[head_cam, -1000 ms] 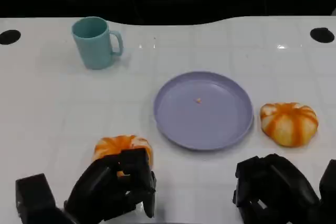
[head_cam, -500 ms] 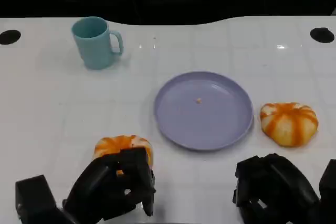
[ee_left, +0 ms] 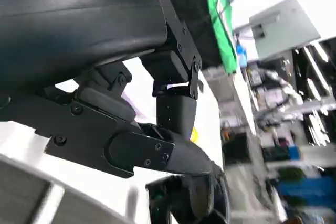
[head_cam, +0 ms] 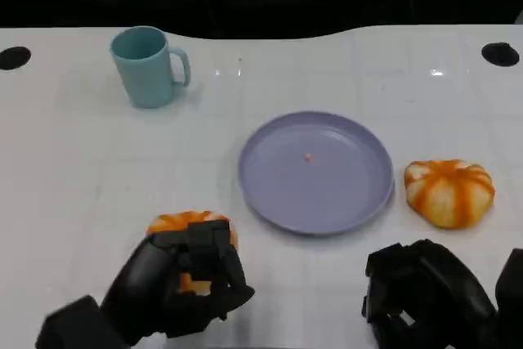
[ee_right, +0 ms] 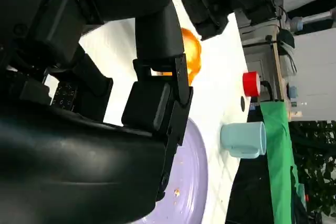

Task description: Grasp the bread from the table and place it into the plate.

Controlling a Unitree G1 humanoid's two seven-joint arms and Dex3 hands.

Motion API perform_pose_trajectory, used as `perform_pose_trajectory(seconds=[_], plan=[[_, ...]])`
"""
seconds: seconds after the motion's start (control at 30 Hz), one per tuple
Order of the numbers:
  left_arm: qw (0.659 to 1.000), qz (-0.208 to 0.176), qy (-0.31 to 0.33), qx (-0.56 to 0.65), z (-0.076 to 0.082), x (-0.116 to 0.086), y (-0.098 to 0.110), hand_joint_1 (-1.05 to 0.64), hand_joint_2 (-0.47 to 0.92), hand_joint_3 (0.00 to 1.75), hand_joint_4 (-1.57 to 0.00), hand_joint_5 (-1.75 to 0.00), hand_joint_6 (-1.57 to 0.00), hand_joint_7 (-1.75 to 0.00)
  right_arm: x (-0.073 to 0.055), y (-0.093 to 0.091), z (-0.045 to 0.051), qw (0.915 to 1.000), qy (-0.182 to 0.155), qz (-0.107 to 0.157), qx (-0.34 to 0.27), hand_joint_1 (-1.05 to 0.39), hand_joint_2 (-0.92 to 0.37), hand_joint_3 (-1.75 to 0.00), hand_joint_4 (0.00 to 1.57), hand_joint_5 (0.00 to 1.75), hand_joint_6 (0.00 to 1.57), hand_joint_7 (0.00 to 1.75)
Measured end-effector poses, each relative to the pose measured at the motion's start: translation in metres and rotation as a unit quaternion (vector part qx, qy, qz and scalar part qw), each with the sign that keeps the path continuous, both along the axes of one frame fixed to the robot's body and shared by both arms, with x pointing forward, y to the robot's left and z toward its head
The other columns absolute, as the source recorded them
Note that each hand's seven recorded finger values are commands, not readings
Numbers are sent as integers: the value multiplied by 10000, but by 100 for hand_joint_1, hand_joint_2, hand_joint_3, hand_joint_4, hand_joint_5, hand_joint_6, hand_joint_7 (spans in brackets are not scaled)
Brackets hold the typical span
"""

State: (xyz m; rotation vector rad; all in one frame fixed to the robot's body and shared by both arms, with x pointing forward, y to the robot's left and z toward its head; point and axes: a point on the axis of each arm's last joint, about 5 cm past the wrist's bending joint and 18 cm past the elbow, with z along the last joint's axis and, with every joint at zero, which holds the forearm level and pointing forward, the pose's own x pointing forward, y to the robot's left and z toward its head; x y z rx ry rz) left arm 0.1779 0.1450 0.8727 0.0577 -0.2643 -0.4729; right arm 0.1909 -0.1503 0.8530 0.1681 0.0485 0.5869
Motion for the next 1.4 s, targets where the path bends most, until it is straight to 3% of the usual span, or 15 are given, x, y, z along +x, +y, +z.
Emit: perform_pose_trajectory(seconds=[0.13,0.23,0.33,0.5,0.63,0.8,1.0,1.23,1.4], plan=[[9986,314,-132,413,145,-36,9,-73,92,39,-80,-175,-64,-152,0,1,0,10000,1,4,8,-105,-3,-138,154,132,157,102],[9958,446,-189,780,256,-65,29,-71,92,32,-67,-172,-56,-132,0,2,0,10000,0,11,12,-105,-4,-137,154,131,157,101],[9884,591,-340,1357,369,-89,51,-72,92,29,-64,-152,-47,-104,0,2,0,10000,0,13,14,-105,-3,-137,154,131,157,101],[9604,950,-754,2509,511,-111,65,-76,92,23,-52,-121,-39,-70,1,2,-2,10000,25,23,44,-105,-2,-138,155,130,157,100],[9179,1185,-1068,3633,589,-131,55,-78,92,22,-41,-107,-29,-53,3,4,-19,10000,57,53,40,-105,-4,-136,156,128,157,100],[8801,1319,-1242,4389,645,-147,31,-77,92,17,-25,-109,-29,-30,4,11,-20,10000,62,50,52,-105,-5,-134,155,128,157,100],[8440,1480,-1349,4976,718,-145,-18,-76,92,9,-15,-101,-29,-15,4,26,-22,10000,79,1,49,-105,-2,-139,155,129,157,101],[7824,1679,-1570,5788,740,-116,-89,-77,90,1,-21,-79,-31,-5,5,25,-23,9999,73,49,80,-105,-1,-138,155,130,157,98],[7500,1761,-1672,6153,735,-104,-142,-72,80,0,-16,-75,-28,-3,5,24,-24,9999,76,81,97,-105,-5,-133,153,130,157,99]])
